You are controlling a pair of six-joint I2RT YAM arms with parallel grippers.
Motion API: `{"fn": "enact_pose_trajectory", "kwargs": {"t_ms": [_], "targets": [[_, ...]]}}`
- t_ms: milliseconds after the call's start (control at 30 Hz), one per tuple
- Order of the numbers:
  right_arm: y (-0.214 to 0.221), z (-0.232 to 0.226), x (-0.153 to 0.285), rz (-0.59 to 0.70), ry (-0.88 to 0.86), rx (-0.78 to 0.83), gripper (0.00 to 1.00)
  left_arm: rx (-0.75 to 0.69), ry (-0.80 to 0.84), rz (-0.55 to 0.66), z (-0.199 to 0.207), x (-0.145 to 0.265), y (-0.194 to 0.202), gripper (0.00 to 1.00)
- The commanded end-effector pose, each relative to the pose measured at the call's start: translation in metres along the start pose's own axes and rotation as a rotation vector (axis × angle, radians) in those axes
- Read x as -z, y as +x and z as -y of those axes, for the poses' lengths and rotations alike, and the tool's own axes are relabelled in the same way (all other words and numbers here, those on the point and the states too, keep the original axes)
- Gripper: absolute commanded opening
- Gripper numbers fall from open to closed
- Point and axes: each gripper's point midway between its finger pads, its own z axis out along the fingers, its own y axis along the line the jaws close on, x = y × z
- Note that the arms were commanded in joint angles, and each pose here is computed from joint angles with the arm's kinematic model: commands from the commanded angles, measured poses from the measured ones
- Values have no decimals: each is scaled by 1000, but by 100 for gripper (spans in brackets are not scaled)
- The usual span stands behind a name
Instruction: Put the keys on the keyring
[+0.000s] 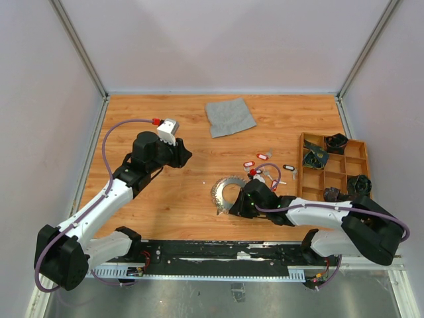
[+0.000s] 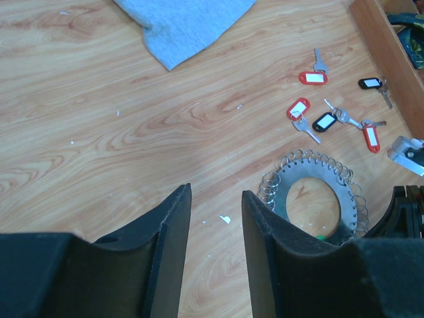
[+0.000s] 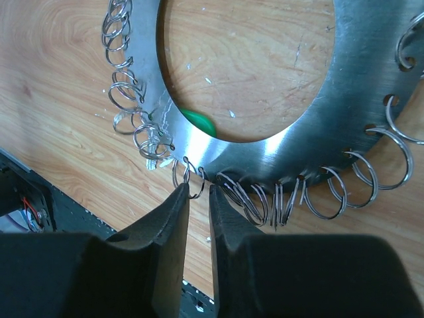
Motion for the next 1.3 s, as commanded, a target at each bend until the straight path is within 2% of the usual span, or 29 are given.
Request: {"fn": "enact_pose_trajectory", "kwargs": {"t_ms": [0,400,700,900,1267], "targets": [[-3,2,-3,11,-7,-37,20,-18,4,69,2,4,-23,42],[-2,5,-9,9,-5,-49,21,-18,4,70,2,4,-24,42],[-7,8,-7,35,10,-38,6,-18,2,71,1,5,-24,42],[-22,10,14,71,64,86,1,-20,-2,71,1,5,-24,42],[-57,2,70,115,150,400,1,-36,19,86,4,9,-31,42]]}}
